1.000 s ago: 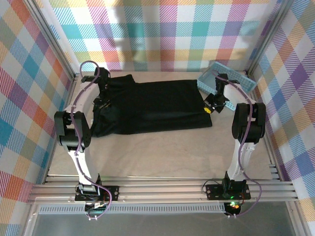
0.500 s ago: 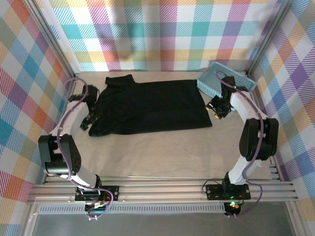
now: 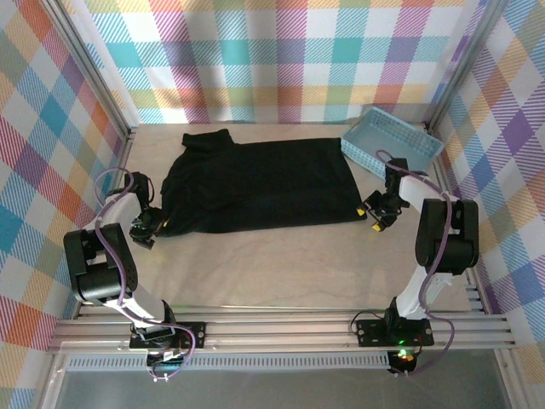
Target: Fold and stack the t-shirts
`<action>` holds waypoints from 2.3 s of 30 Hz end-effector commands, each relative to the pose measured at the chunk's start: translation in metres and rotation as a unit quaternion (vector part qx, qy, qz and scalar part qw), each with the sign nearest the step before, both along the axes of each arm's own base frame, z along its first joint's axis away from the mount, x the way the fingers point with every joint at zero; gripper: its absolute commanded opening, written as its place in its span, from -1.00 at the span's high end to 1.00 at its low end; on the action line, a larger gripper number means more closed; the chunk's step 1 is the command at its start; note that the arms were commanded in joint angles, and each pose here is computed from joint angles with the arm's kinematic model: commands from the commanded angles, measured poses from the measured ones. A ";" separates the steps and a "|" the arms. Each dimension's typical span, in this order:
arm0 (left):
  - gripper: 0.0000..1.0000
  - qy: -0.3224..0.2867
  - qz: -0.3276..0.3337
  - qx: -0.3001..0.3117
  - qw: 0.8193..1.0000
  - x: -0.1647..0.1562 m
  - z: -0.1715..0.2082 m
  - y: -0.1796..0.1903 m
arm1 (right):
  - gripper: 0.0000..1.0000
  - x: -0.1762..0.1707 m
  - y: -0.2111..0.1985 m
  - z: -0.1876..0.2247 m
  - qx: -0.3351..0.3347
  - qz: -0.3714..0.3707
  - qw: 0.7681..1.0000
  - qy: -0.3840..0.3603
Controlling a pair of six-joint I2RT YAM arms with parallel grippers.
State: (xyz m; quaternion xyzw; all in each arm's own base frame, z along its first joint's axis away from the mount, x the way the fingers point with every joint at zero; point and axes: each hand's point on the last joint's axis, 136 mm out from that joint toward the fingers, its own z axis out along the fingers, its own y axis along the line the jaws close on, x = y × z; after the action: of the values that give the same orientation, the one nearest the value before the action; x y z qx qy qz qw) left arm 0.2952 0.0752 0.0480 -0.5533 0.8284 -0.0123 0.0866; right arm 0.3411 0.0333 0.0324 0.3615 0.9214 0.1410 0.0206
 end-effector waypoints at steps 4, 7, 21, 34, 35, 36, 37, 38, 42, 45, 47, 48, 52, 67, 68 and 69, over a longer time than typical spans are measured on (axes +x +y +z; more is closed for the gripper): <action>-0.20 -0.026 0.023 -0.001 0.999 0.008 0.000 0.001 | 0.08 0.012 0.007 -0.009 0.022 0.001 1.000 -0.003; 0.05 -0.021 0.023 0.008 0.999 0.006 -0.002 0.004 | 0.21 0.018 0.012 -0.014 0.027 0.001 1.000 -0.001; 1.00 0.028 0.049 0.057 0.997 -0.009 0.003 0.038 | 1.00 0.007 -0.010 -0.002 -0.071 0.023 0.997 0.015; 1.00 0.081 0.049 0.065 0.993 -0.052 0.001 0.033 | 1.00 -0.045 -0.014 0.009 -0.093 0.007 0.995 0.031; 1.00 0.084 0.052 0.062 0.993 -0.057 0.001 0.031 | 1.00 -0.050 -0.015 0.011 -0.096 0.002 0.995 0.033; 1.00 0.085 0.053 0.060 0.993 -0.061 0.001 0.028 | 1.00 -0.056 -0.017 0.010 -0.100 -0.002 0.994 0.038; 1.00 0.087 0.056 0.058 0.993 -0.066 0.001 0.026 | 1.00 -0.063 -0.018 0.010 -0.102 -0.007 0.994 0.042; 1.00 0.090 0.058 0.055 0.993 -0.071 0.001 0.023 | 1.00 -0.070 -0.018 0.009 -0.101 -0.011 0.994 0.048; 1.00 0.093 0.072 0.043 0.992 -0.092 -0.001 0.012 | 1.00 -0.102 -0.018 0.008 -0.099 -0.034 0.991 0.084; 1.00 0.102 0.091 0.042 0.990 -0.110 -0.001 0.008 | 1.00 -0.126 -0.023 0.013 -0.112 -0.053 0.987 0.104; 1.00 0.107 0.109 0.045 0.987 -0.120 0.001 0.007 | 1.00 -0.140 -0.025 0.017 -0.118 -0.058 0.985 0.111; 1.00 0.109 0.117 0.046 0.986 -0.124 0.000 0.007 | 1.00 -0.146 -0.026 0.019 -0.120 -0.063 0.984 0.115; 1.00 0.103 0.174 0.050 0.978 -0.136 -0.003 0.006 | 1.00 -0.165 -0.022 0.015 -0.106 -0.077 0.985 0.115; 0.06 0.062 0.163 0.056 0.983 -0.133 0.017 0.002 | 0.28 -0.150 -0.018 0.026 -0.097 -0.025 0.993 0.066; -0.05 0.049 0.151 0.061 0.985 -0.126 0.027 0.000 | 0.21 -0.142 -0.018 0.033 -0.096 -0.014 0.994 0.048; -0.11 0.035 0.139 0.070 0.987 -0.118 0.038 -0.003 | 0.15 -0.135 -0.017 0.040 -0.096 -0.004 0.995 0.030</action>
State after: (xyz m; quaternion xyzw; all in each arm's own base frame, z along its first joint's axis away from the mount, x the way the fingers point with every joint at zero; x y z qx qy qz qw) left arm 0.1628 0.0751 0.0564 -0.6776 0.7283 0.0826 0.0608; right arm 0.1801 0.0135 0.0483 0.4001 0.9161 0.0136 -0.0231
